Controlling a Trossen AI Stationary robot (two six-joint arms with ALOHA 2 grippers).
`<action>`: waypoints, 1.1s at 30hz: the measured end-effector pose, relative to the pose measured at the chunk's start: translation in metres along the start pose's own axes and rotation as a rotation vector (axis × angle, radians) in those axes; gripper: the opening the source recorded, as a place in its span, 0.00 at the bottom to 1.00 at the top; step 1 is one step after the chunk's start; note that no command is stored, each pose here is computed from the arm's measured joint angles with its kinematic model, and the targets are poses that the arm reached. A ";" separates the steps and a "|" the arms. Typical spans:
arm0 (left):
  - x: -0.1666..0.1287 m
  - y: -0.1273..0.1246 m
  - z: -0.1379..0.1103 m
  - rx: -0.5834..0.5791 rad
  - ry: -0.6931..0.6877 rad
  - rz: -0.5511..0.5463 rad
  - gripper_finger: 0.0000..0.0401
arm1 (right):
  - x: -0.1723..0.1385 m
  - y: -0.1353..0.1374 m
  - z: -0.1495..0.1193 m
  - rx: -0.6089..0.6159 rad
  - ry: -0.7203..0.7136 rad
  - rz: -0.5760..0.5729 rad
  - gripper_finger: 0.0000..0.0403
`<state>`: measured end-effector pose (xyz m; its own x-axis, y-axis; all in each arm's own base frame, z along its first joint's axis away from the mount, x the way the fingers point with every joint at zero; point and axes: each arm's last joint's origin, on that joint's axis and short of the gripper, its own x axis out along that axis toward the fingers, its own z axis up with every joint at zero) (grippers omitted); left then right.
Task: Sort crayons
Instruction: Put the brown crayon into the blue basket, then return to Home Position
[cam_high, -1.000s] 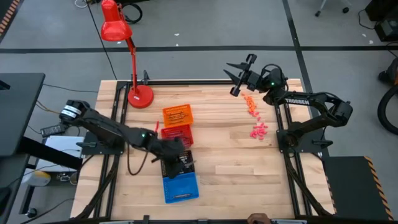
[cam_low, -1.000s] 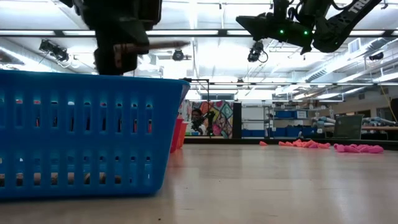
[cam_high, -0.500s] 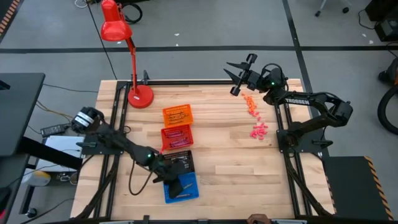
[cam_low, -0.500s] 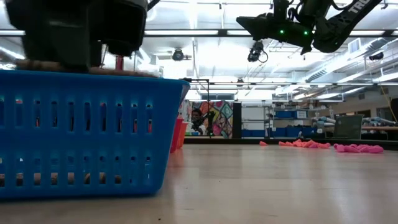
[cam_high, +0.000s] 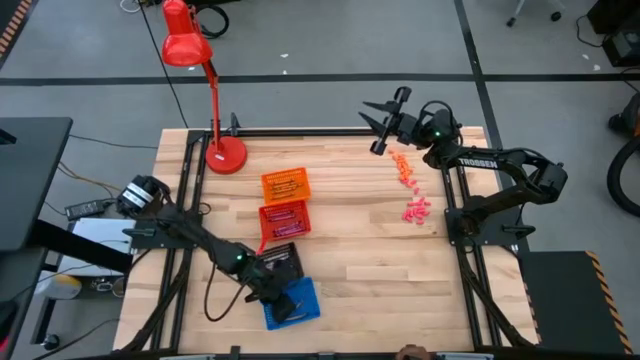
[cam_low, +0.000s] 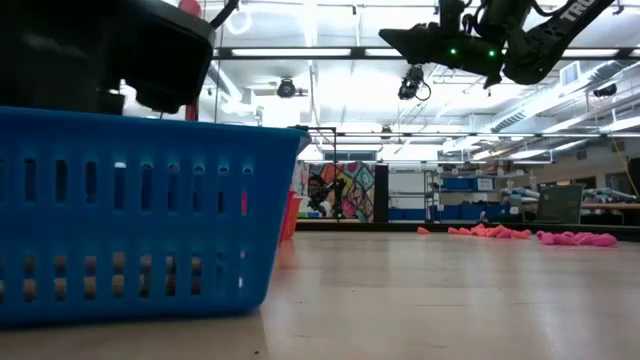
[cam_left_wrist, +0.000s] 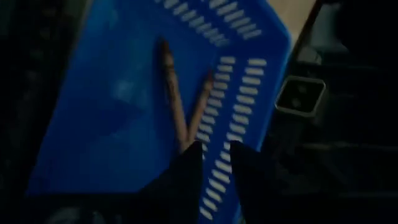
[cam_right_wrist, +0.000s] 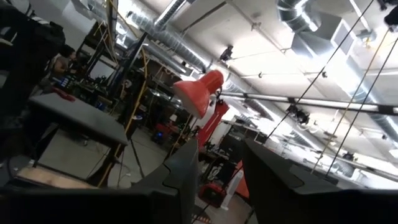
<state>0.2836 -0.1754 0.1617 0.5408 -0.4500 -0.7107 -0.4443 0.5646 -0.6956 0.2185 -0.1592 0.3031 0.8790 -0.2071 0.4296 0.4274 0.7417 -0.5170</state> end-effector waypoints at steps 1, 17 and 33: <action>-0.001 0.000 0.001 -0.013 0.024 -0.007 0.24 | 0.000 0.000 -0.001 0.004 0.008 0.004 0.32; -0.028 0.003 0.031 0.168 -0.127 0.044 0.13 | 0.001 0.006 -0.004 0.083 0.027 0.080 0.32; -0.116 0.038 0.088 0.781 -0.190 0.367 0.11 | -0.002 0.000 -0.006 0.073 0.045 0.040 0.32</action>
<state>0.2668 -0.0409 0.2265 0.6003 -0.0645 -0.7972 -0.0358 0.9936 -0.1074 0.2182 -0.1631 0.2979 0.9043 -0.2032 0.3754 0.3765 0.7943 -0.4769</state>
